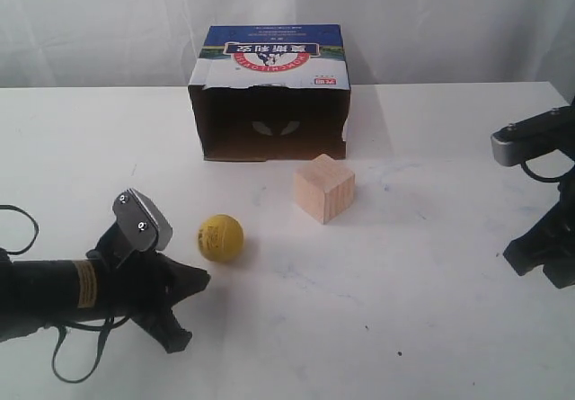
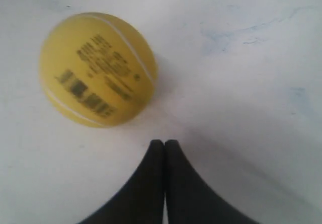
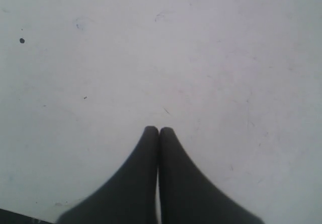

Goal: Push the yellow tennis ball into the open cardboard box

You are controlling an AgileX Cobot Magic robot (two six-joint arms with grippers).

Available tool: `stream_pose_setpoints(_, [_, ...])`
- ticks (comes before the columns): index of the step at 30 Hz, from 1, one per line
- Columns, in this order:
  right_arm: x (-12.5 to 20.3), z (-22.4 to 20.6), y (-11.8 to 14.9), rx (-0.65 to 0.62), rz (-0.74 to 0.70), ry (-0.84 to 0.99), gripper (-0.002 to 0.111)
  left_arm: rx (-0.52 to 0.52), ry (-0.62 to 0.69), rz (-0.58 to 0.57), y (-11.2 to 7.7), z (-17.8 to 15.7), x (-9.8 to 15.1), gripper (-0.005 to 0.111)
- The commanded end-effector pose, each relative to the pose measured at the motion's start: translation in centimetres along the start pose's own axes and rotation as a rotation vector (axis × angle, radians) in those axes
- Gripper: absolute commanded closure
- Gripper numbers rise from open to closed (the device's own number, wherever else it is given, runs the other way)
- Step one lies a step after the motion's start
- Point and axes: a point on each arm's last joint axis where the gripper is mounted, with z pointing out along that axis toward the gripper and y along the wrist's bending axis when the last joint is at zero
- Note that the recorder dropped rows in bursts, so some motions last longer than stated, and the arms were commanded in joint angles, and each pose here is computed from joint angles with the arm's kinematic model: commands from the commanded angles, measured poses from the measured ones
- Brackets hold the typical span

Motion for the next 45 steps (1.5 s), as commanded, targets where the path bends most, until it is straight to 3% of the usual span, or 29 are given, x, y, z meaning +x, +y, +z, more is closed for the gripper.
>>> stream_pose_setpoints(1, [0.1,-0.1,-0.2,0.002,0.007,-0.004,0.108,-0.091,-0.045,0.057,2.4,2.5,-1.6,0.107])
stream_pose_setpoints(3, [0.2,-0.1,-0.1,-0.001,0.007,0.008,0.108,-0.131,-0.123,0.130,4.1,4.3,-3.6,0.107])
stream_pose_setpoints(5, [0.4,-0.1,-0.1,-0.004,0.007,0.020,0.108,-0.205,-0.342,0.087,6.3,4.4,-7.6,0.107])
stream_pose_setpoints(7, [0.4,-0.1,-0.1,-0.006,0.007,0.027,0.108,-0.290,-0.474,0.044,7.8,3.1,-10.7,0.107])
stream_pose_setpoints(9, [0.4,-0.1,-0.1,-0.006,0.007,0.029,0.108,-0.392,-0.423,0.001,9.0,2.4,-12.0,0.107])
stream_pose_setpoints(11, [0.5,-0.1,0.0,-0.012,0.010,0.029,0.108,-0.415,-0.283,-0.020,9.3,2.1,-11.8,0.107])
stream_pose_setpoints(13, [0.4,-0.1,0.0,-0.020,0.014,0.027,0.108,-0.384,-0.153,-0.009,8.8,2.2,-10.8,0.107])
stream_pose_setpoints(15, [0.4,-0.1,0.0,-0.022,0.015,0.026,0.108,-0.357,-0.107,0.013,8.2,2.3,-10.0,0.107])
stream_pose_setpoints(24, [0.4,-0.1,0.1,-0.023,0.016,0.024,0.108,-0.316,-0.155,-0.072,5.5,1.5,-5.5,0.107])
stream_pose_setpoints(29, [0.4,-0.1,0.1,-0.024,0.016,0.028,0.108,-0.379,-0.124,-0.203,4.9,0.3,-3.2,0.107])
stream_pose_setpoints(33, [0.5,-0.1,-0.2,0.009,0.000,0.036,0.108,-0.492,-0.107,-0.345,4.4,-2.5,-1.9,0.107])
stream_pose_setpoints(36, [0.7,-0.2,-1.2,0.113,-0.017,0.059,0.108,-0.555,-0.051,-0.378,3.6,-5.3,-1.6,0.107])
stream_pose_setpoints(41, [0.5,-0.8,-3.6,0.393,0.039,0.024,0.108,-0.515,0.064,-0.212,1.3,-10.5,-3.6,0.107])
stream_pose_setpoints(45, [-0.9,-3.0,-4.6,0.495,0.178,-0.159,0.108,-0.476,-0.041,-0.160,-0.5,-14.7,-6.5,0.107])
